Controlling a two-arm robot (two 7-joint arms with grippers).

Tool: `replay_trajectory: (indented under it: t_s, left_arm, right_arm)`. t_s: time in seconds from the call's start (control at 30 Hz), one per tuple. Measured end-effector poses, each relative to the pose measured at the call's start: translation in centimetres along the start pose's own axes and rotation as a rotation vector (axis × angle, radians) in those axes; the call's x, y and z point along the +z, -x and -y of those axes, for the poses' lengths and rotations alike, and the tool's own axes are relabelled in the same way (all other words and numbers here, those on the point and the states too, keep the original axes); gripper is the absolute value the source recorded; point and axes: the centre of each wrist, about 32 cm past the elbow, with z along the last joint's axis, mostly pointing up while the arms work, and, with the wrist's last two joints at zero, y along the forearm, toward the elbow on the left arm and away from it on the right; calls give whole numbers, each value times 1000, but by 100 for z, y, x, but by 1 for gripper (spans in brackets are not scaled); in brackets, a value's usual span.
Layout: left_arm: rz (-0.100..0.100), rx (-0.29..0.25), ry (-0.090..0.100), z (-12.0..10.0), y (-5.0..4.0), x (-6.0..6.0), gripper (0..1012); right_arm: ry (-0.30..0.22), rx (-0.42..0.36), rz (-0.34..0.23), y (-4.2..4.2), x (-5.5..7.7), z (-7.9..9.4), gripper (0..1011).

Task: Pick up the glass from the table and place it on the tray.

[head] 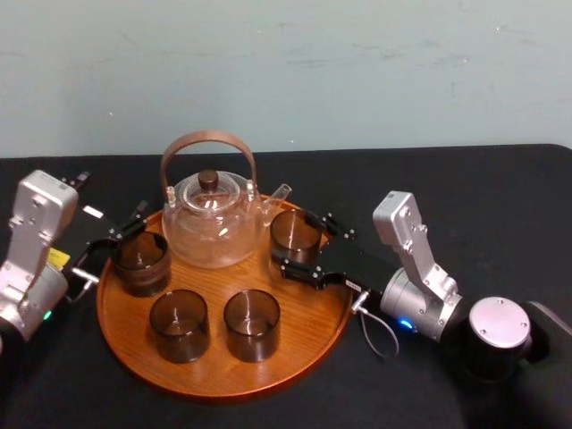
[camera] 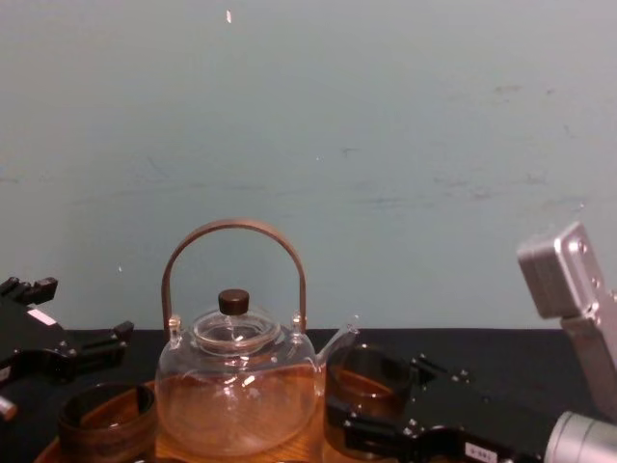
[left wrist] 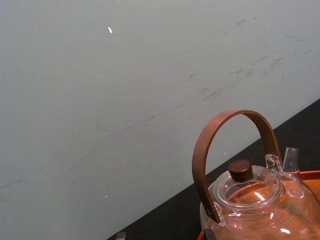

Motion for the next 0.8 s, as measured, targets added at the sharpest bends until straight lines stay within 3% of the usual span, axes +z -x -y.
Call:
replay_trajectory:
  t_s: [0.6,0.8]
  left_arm:
    - [0,0,0,0,0,0,1001]
    - [0,0,0,0,0,0,1001]
  right_arm:
    - [32,-4,3,13,-53,-13,911]
    - [32,-4,2,13,-54,-11,1002]
